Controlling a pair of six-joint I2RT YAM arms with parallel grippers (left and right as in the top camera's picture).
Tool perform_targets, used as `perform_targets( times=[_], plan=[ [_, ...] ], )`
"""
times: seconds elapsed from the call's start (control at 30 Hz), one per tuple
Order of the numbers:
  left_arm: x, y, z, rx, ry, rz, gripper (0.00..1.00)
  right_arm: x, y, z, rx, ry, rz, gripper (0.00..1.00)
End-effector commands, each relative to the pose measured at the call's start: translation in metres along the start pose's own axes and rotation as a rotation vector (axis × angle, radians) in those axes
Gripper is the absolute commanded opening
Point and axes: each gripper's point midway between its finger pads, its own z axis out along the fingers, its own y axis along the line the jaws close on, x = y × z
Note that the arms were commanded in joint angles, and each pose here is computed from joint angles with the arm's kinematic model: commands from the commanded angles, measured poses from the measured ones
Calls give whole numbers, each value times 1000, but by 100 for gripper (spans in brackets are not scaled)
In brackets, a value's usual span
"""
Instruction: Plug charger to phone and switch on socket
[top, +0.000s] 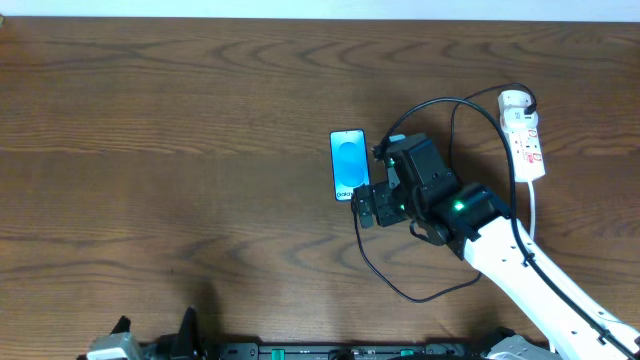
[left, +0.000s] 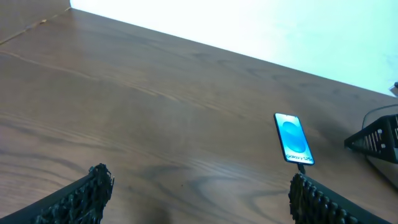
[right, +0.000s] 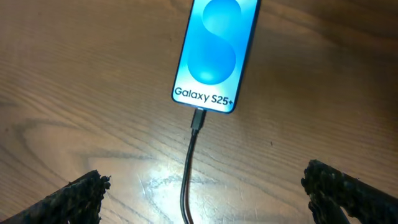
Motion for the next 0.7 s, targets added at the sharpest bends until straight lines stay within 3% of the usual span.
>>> perform_targets(
  times=[0.0,0.57,0.67],
  plan=[
    [2,-2,-1,17,-15,-1,93,1,-1,-2,4,10,12,99],
    [1,-7,-2,99,-7,33,93,4,-1,-2,5,25,13,99],
    [-17,-4,-1,76,-80,35,93,4,-1,-2,5,24,13,99]
  ],
)
